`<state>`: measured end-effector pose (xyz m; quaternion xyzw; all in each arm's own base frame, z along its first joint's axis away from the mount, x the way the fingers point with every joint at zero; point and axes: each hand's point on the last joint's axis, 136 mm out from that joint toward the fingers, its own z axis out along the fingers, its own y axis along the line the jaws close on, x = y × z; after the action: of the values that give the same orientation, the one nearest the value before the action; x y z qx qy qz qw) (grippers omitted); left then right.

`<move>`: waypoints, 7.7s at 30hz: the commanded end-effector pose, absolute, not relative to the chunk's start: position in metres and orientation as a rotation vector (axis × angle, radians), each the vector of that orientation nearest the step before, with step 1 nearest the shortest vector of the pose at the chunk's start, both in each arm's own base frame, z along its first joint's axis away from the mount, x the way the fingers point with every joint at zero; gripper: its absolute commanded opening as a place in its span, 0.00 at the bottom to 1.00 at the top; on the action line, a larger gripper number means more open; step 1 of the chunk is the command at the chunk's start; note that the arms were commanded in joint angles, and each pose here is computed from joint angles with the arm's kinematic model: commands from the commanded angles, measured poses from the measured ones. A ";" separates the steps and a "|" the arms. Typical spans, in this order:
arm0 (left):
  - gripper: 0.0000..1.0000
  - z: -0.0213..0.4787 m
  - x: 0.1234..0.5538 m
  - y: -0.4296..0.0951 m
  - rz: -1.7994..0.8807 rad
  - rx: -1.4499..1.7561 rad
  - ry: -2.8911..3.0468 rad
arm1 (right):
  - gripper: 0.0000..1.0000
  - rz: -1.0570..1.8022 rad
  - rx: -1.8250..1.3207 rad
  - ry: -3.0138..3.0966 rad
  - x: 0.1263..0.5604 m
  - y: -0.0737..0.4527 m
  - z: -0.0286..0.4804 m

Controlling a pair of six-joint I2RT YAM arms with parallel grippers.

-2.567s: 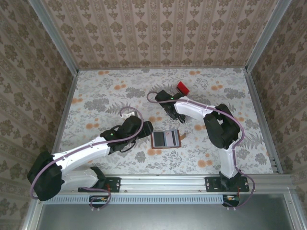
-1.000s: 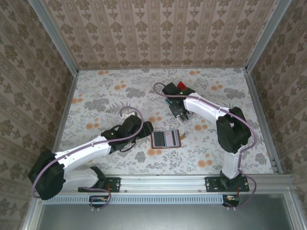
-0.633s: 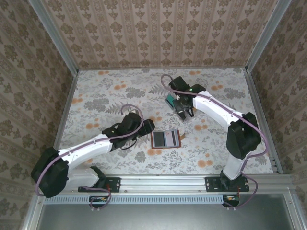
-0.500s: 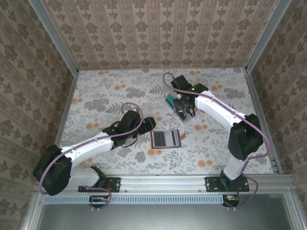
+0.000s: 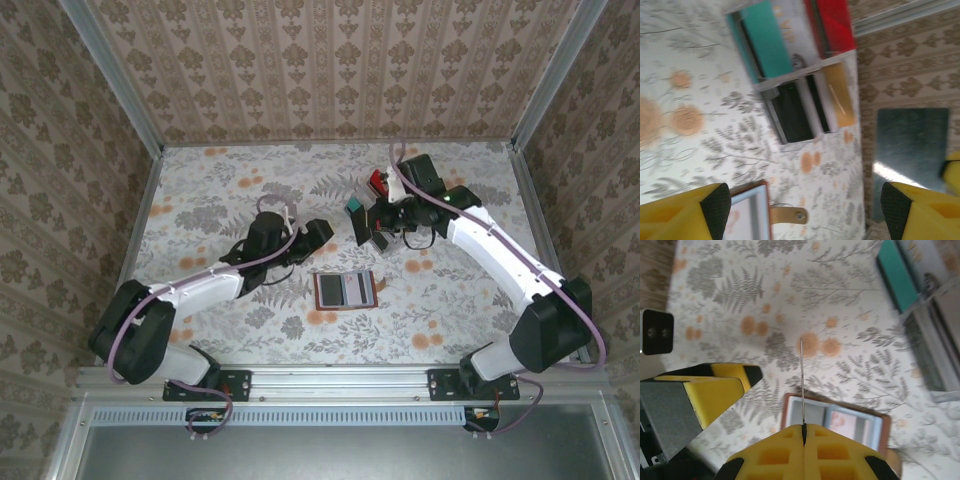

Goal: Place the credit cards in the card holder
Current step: Pick up the credit card from the storage box, then flip over the card slot in the card holder, then insert the credit card into the card slot.

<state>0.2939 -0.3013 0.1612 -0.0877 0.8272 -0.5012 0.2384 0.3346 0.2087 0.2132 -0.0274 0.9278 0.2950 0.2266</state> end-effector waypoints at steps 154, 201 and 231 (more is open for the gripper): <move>0.42 0.042 0.216 -0.259 -0.564 -0.120 2.724 | 0.00 0.933 0.085 2.535 0.268 0.203 0.113; 0.20 0.013 0.216 -0.288 -0.582 -0.041 2.800 | 0.00 1.355 0.067 2.604 0.247 0.263 0.040; 0.20 0.015 0.216 -0.288 -0.565 -0.041 2.797 | 0.00 1.054 0.051 2.645 0.259 0.236 0.061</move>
<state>0.2199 -0.2868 0.0210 -0.0192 0.9665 -0.2035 0.1554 0.2560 0.2447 0.0608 0.0209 0.9068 0.3990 0.1343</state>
